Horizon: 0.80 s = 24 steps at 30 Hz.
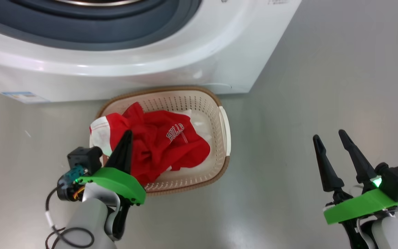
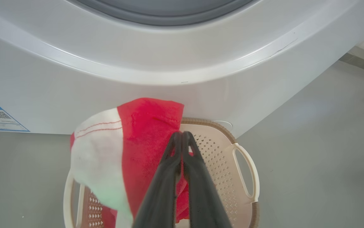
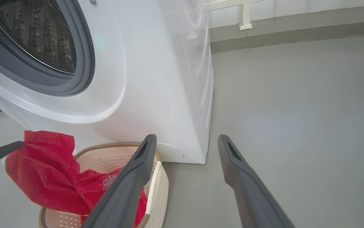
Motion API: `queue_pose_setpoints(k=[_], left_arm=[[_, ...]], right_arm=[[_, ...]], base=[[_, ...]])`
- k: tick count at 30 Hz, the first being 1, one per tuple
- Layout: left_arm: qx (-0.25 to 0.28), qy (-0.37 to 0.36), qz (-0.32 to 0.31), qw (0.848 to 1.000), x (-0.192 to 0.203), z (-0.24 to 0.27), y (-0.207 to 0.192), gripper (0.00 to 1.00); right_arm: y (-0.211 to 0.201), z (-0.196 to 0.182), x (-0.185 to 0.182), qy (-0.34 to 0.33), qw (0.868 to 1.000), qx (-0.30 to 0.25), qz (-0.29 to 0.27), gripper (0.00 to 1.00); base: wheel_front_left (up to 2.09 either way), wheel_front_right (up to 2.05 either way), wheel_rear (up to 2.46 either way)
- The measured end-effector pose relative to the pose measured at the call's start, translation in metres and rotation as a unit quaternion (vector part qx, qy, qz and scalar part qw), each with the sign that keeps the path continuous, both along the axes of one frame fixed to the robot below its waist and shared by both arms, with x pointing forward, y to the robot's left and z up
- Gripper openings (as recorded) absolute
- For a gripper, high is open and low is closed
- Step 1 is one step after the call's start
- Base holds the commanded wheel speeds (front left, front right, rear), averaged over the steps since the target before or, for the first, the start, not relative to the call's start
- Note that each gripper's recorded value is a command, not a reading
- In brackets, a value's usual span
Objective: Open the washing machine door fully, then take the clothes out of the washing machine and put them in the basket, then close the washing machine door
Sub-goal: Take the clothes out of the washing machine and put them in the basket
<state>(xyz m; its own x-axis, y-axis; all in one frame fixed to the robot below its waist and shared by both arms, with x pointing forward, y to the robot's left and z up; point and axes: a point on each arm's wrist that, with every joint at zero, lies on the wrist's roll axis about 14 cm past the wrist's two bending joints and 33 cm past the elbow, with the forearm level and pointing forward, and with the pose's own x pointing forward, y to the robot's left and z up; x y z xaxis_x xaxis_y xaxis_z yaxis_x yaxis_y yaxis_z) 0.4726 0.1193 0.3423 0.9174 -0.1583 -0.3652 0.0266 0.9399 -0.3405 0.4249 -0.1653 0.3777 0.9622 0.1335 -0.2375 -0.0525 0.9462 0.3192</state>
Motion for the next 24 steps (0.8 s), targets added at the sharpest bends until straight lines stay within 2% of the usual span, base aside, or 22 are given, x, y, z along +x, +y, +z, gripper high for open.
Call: queue_pose_setpoints(k=[6, 12, 20, 23, 24], left_arm=[[0.019, 0.077, -0.044, 0.996, -0.006, -0.054, -0.014, 0.0], [0.038, 0.112, -0.101, 0.988, -0.005, -0.084, -0.034, 0.0], [0.037, 0.14, -0.115, 0.983, 0.007, -0.109, -0.044, 0.0], [0.035, 0.143, -0.118, 0.982, 0.009, -0.112, -0.047, 0.16], [0.034, 0.144, -0.119, 0.982, 0.009, -0.114, -0.048, 0.34]], right_arm=[[0.0, -0.018, 0.007, 0.017, 1.0, 0.003, -0.003, 1.0], [-0.002, -0.031, 0.013, 0.028, 1.0, 0.002, -0.008, 1.0], [-0.008, -0.048, 0.014, 0.047, 0.999, -0.003, -0.016, 1.0], [-0.009, -0.051, 0.013, 0.051, 0.999, -0.004, -0.018, 1.0], [-0.01, -0.052, 0.013, 0.052, 0.998, -0.004, -0.019, 1.0]], base=[[0.0, 0.0, 0.0], [0.0, 0.0, 0.0], [0.0, 0.0, 0.0], [0.0, 0.0, 0.0], [0.0, 0.0, 0.0]])
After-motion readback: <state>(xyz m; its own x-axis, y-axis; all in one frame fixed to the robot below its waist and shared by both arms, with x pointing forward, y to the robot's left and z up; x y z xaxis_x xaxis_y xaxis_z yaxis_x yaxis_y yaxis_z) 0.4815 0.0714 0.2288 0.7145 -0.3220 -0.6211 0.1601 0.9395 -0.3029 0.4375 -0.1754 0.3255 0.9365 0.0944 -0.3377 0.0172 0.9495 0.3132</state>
